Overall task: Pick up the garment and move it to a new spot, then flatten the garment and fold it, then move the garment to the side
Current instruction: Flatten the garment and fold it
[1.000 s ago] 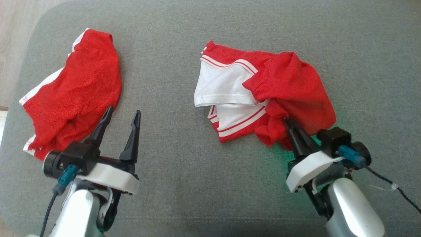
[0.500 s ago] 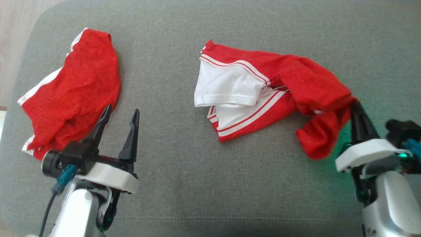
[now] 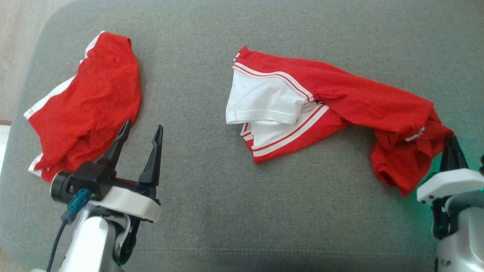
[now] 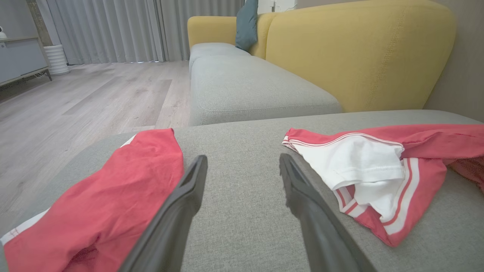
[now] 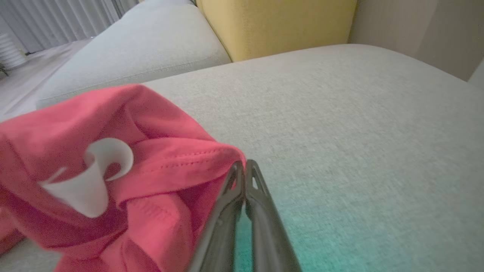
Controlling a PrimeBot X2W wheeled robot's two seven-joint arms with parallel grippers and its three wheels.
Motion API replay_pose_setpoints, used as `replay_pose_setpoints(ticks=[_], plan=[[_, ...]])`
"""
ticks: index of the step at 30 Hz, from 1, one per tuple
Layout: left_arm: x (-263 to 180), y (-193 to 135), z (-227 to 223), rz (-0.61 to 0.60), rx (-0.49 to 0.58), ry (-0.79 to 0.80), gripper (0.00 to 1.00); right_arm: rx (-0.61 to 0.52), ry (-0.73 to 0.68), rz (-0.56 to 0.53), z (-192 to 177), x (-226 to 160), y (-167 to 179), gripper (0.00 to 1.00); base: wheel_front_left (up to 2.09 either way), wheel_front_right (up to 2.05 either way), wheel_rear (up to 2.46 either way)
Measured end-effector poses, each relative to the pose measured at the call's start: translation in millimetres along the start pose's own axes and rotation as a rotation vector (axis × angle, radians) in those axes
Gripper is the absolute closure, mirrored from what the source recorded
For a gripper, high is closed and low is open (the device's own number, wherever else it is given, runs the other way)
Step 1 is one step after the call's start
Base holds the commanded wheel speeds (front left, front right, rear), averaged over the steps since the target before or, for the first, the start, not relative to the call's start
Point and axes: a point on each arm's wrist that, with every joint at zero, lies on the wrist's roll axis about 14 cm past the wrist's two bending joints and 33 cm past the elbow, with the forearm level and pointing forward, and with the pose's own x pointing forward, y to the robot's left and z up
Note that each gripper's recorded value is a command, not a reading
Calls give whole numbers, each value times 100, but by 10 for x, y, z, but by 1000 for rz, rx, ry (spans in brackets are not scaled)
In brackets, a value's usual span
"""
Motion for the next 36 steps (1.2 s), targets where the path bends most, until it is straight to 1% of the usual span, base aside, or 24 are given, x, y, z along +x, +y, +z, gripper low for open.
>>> replay_pose_setpoints(ticks=[1,2,3,4,8,12,16,18,23,24,30,32,36], plan=[[-1,3,9,1,0,-2,0,4,-1,-11,-6,-5,-34,100,0,0,0],[-3,2,16,1,0,-4,0,4,4,-22,-25,-14,-70,69,0,0,0],[-5,-3,22,-3,-1,-6,0,5,4,-31,-38,-22,-98,9,0,0,0],[-7,-4,30,-3,-1,-8,0,6,-1,-38,-38,-30,-121,0,0,0,0],[-17,10,69,3,0,-19,0,6,-53,-49,62,-55,-160,0,0,0,0],[-40,26,96,8,12,-25,0,-6,-147,-39,316,-80,-140,0,0,0,0],[-77,21,114,10,16,-29,0,-42,-241,7,585,-152,-11,0,0,0,0],[-114,17,104,12,14,-26,0,-63,-267,40,647,-217,83,0,0,0,0],[-174,13,96,16,12,-22,0,-107,-281,145,662,-399,395,0,0,0,0],[-176,11,108,15,15,-25,0,-114,-282,185,672,-455,522,0,0,0,0],[-181,10,119,15,22,-28,0,-110,-276,316,647,-618,936,0,0,0,0],[-182,12,116,15,22,-27,0,-104,-269,346,621,-660,1027,0,0,0,0],[-187,17,115,17,23,-26,0,-89,-275,360,641,-688,1065,0,0,0,0]])
